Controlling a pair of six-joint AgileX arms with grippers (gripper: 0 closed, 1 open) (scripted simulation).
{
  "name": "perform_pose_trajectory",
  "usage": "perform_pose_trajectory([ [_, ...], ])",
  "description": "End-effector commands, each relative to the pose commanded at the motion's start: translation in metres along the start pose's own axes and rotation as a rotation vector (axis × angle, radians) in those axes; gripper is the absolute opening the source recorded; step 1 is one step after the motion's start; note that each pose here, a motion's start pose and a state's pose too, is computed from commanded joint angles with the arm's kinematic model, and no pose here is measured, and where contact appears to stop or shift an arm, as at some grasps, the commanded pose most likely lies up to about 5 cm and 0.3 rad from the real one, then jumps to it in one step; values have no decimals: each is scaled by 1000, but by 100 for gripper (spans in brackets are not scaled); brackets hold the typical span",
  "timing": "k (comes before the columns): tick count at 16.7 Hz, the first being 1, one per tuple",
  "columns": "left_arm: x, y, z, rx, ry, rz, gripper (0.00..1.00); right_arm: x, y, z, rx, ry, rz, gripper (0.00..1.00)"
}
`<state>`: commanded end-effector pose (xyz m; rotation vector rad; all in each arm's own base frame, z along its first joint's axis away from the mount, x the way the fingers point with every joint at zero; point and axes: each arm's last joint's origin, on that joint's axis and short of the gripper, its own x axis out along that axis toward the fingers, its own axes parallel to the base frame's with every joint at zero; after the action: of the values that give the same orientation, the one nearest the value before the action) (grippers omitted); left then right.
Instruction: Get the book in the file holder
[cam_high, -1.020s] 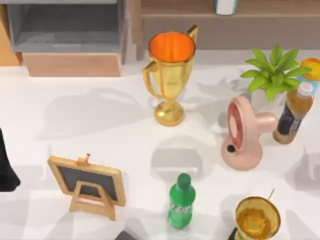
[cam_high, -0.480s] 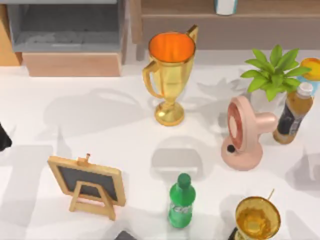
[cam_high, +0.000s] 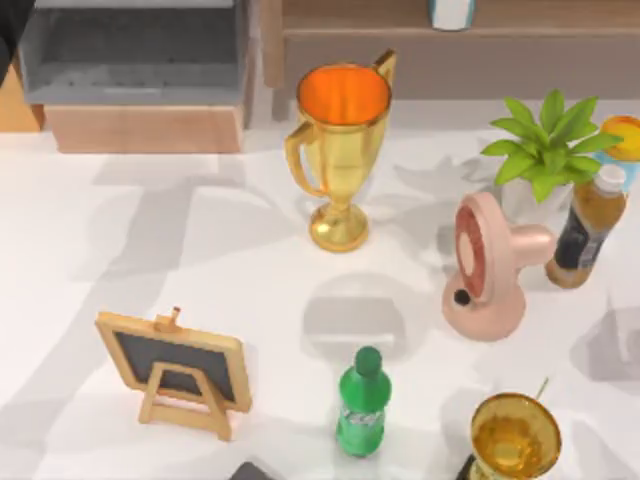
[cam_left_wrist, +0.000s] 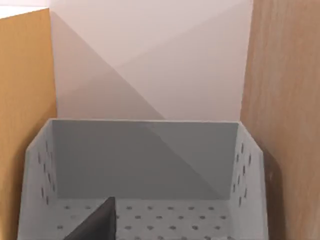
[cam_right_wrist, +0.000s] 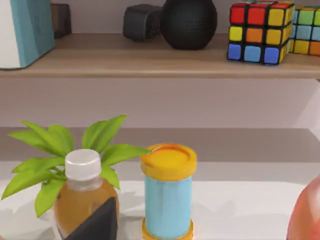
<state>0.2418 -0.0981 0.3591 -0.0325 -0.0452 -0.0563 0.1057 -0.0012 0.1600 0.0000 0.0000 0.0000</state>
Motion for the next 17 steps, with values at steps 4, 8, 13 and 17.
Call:
perform_pose_trajectory([
  [4,88,-94,-9,3,20,-9,100,0,0,0,0,0,0,100],
  [8,145,-192,-66,14,36,-2,100,0,0,0,0,0,0,100],
  [13,170,-270,-146,22,40,25,100,0,0,0,0,0,0,100],
  [17,173,-290,-172,19,34,39,100,0,0,0,0,0,0,100],
])
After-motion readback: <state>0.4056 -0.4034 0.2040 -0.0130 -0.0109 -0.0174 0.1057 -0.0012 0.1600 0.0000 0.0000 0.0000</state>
